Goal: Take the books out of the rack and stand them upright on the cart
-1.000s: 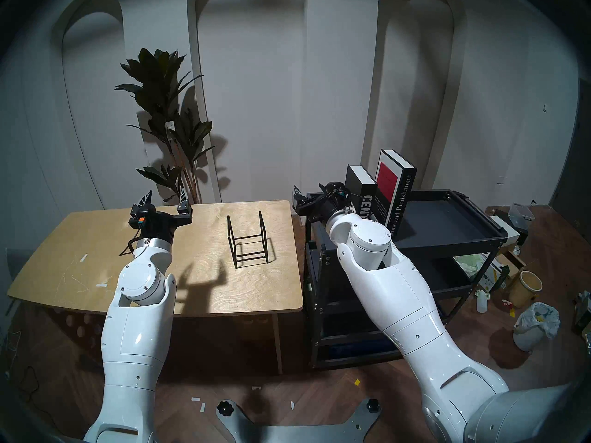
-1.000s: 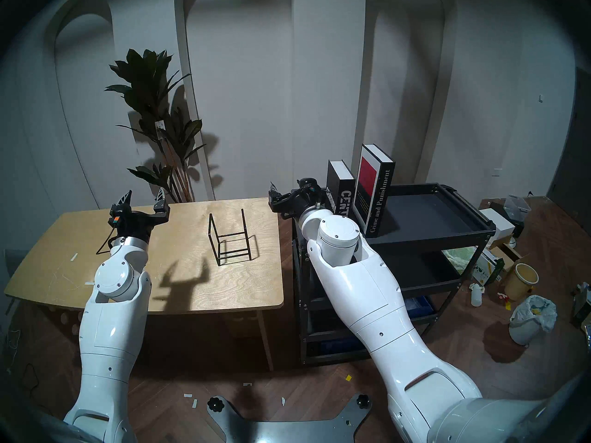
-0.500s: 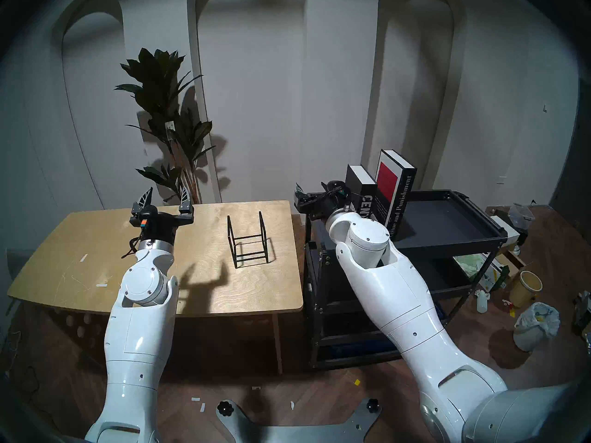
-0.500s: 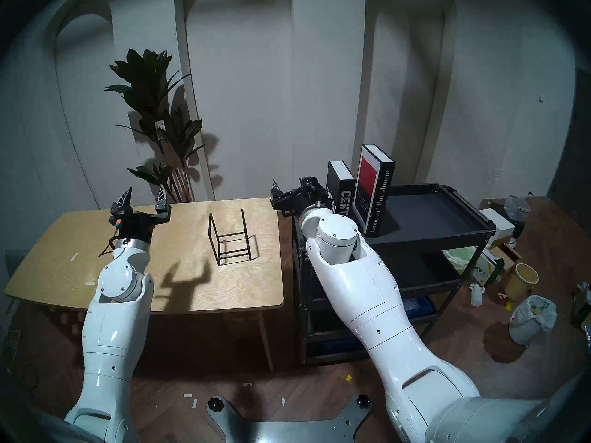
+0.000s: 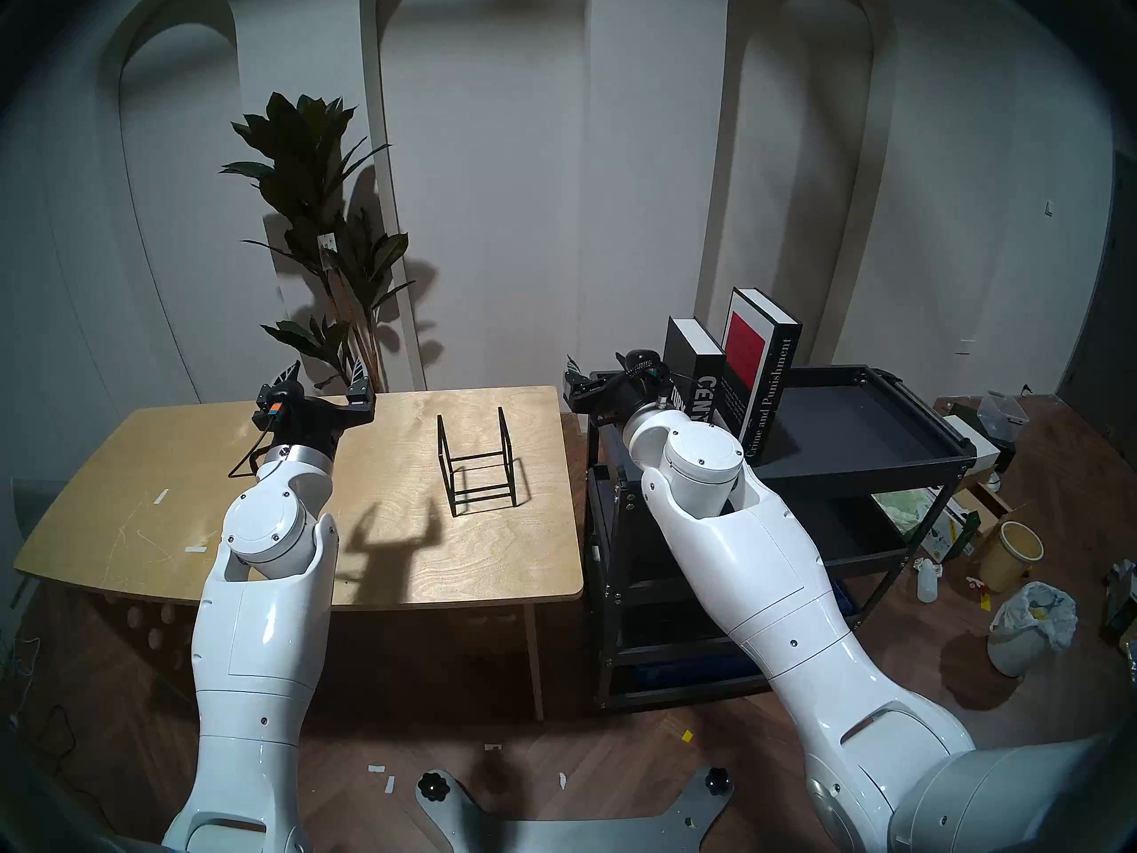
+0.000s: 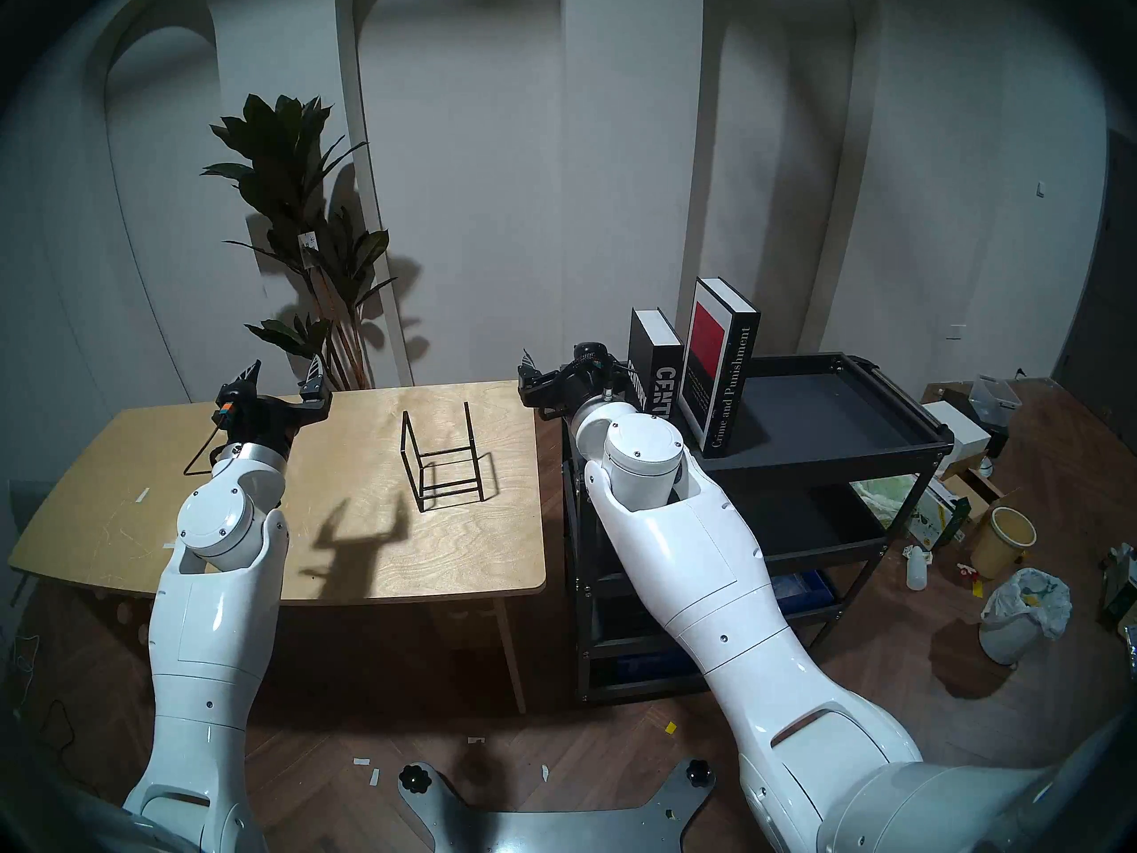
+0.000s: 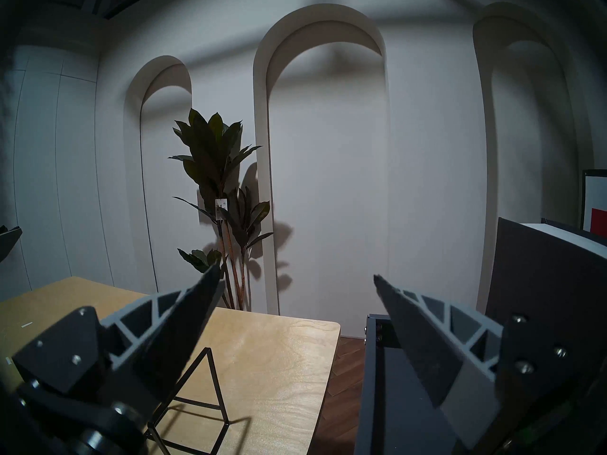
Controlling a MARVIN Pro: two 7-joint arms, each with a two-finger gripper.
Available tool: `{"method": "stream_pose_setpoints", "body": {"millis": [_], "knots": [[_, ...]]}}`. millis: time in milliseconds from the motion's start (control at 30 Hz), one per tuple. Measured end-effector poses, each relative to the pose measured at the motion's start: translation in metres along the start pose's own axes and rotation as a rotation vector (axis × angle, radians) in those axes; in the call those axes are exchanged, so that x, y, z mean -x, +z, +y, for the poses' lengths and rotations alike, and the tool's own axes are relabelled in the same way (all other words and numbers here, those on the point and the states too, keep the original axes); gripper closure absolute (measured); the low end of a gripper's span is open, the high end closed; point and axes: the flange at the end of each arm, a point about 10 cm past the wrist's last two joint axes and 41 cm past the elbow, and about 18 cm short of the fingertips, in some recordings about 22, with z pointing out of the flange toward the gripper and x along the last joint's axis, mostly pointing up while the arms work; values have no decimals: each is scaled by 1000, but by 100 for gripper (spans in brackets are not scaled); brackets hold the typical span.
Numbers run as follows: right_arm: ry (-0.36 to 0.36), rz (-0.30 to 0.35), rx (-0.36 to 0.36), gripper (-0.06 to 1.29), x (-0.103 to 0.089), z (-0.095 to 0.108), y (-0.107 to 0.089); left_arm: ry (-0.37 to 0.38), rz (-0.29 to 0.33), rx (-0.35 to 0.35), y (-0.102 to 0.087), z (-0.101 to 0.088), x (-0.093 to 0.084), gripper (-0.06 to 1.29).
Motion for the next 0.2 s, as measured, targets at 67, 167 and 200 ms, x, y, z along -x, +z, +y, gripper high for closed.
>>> {"method": "stream_pose_setpoints", "body": {"millis": [67,167,200], "knots": [[0,0,-2,2,0,0,0,-1,-4,-1,0,0,-1,-1],[2,0,-4,2,0,0,0,-3,-8,-3,0,0,-1,-1],[2,0,-5,2,0,0,0,-3,-9,-3,0,0,-1,-1]]}}
